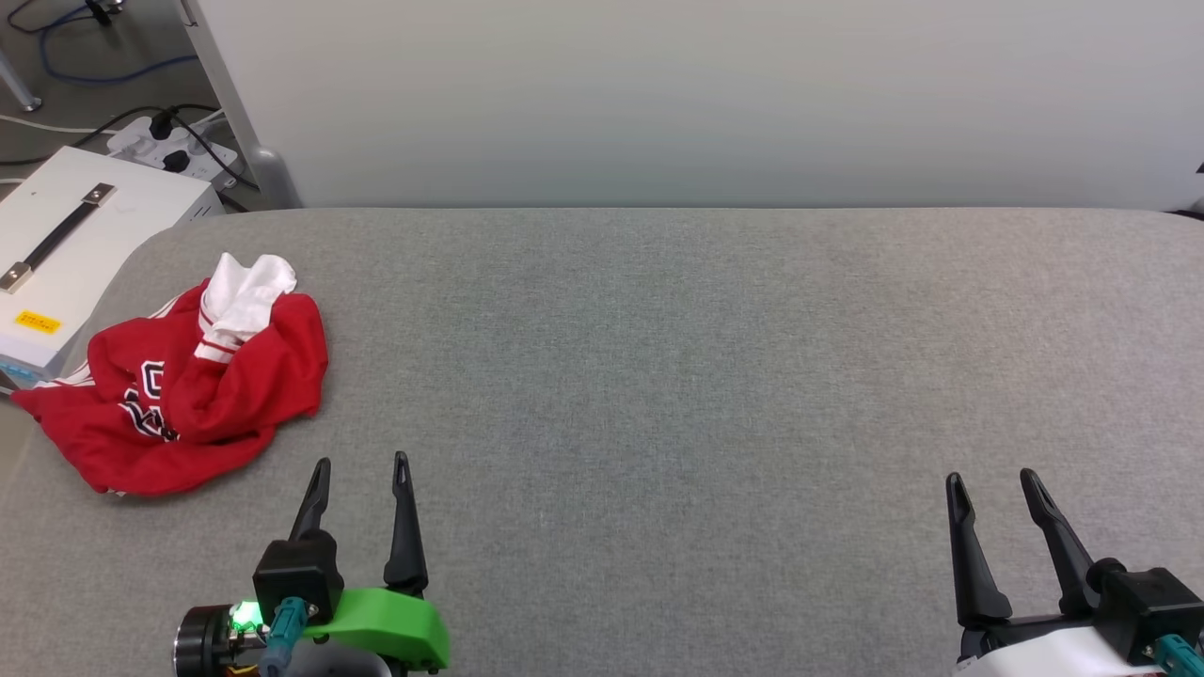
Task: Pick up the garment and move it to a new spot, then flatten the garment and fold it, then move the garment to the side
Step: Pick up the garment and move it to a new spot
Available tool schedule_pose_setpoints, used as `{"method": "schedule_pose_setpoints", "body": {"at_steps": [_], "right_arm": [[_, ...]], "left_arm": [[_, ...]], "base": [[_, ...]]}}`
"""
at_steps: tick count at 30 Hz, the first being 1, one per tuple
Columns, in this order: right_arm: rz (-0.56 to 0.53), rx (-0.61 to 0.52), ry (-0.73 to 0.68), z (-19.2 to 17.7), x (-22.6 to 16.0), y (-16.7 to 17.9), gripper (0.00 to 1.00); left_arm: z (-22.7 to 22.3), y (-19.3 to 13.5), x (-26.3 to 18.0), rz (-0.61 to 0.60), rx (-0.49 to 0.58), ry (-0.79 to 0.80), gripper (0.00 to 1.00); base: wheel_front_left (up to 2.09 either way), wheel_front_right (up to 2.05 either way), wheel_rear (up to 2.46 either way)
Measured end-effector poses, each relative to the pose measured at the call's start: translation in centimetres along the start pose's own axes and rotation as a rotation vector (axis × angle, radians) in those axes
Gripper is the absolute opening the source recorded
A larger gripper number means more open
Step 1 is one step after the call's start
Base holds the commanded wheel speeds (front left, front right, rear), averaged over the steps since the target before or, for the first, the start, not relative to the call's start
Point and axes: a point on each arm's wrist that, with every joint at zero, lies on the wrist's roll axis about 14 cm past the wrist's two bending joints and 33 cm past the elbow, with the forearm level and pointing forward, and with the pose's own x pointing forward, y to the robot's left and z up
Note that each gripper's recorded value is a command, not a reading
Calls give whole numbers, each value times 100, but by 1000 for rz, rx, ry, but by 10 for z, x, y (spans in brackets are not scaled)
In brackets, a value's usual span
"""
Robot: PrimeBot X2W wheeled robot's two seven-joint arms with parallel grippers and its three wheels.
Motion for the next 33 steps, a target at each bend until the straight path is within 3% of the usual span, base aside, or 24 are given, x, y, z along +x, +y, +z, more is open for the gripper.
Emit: {"method": "schedule_pose_setpoints", "body": {"at_steps": [11,33], "right_arm": [[53,11,14,-6,7,16,100],[319,41,68,-30,40,99,100]], "left_arm": [[-1,16,-8,51,0,5,100],[-3,102,-57,340,6,29,100]], "base": [[0,0,0],[0,0,0]]}}
